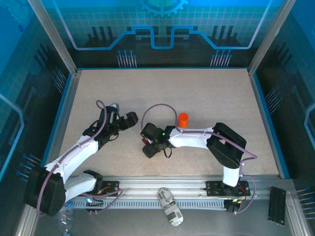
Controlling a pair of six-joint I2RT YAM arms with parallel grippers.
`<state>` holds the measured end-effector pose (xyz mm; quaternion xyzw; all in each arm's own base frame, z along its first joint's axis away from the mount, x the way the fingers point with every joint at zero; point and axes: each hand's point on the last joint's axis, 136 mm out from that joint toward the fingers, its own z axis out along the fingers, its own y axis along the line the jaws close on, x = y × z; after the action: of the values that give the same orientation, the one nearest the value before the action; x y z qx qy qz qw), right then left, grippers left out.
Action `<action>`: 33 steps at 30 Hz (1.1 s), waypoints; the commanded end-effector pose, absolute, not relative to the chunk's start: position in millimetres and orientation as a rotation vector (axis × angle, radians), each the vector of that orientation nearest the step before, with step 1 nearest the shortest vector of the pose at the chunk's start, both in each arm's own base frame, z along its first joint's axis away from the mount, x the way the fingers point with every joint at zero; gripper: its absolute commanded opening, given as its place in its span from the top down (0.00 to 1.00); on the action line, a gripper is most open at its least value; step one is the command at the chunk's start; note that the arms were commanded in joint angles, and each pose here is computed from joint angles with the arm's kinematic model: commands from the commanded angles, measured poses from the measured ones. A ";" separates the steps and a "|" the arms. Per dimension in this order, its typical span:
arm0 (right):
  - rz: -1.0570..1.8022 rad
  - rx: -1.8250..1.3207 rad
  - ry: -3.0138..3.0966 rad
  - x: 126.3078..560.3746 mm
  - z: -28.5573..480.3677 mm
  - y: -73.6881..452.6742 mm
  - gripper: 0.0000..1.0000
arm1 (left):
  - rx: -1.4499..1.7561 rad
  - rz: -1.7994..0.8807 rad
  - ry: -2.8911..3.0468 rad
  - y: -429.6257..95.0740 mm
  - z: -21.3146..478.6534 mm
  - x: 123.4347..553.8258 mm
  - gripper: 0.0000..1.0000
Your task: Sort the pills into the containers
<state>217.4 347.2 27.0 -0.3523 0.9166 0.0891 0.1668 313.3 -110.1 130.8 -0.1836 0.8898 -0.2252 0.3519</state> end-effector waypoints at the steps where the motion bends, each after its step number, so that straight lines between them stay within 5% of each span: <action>1: 0.212 -1.021 2.605 218.6 23.3 347.8 0.26 | -0.466 -0.576 2.290 -109.3 139.7 319.5 0.01; 16: 0.238 -1.011 2.615 220.2 11.3 352.3 0.41 | -0.474 -0.586 2.297 -110.7 136.4 319.4 0.01; 24: 0.327 -0.955 2.606 222.9 20.3 349.7 0.70 | -0.475 -0.616 2.304 -113.9 137.7 316.8 0.01; 33: 0.480 -0.796 2.534 232.6 76.7 327.8 0.70 | -0.438 -0.940 2.287 -149.2 168.6 301.0 0.01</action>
<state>226.7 326.6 44.6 -0.3093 0.9222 0.1330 0.1905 305.7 -128.3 134.7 -0.1727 0.8881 -0.2773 0.3233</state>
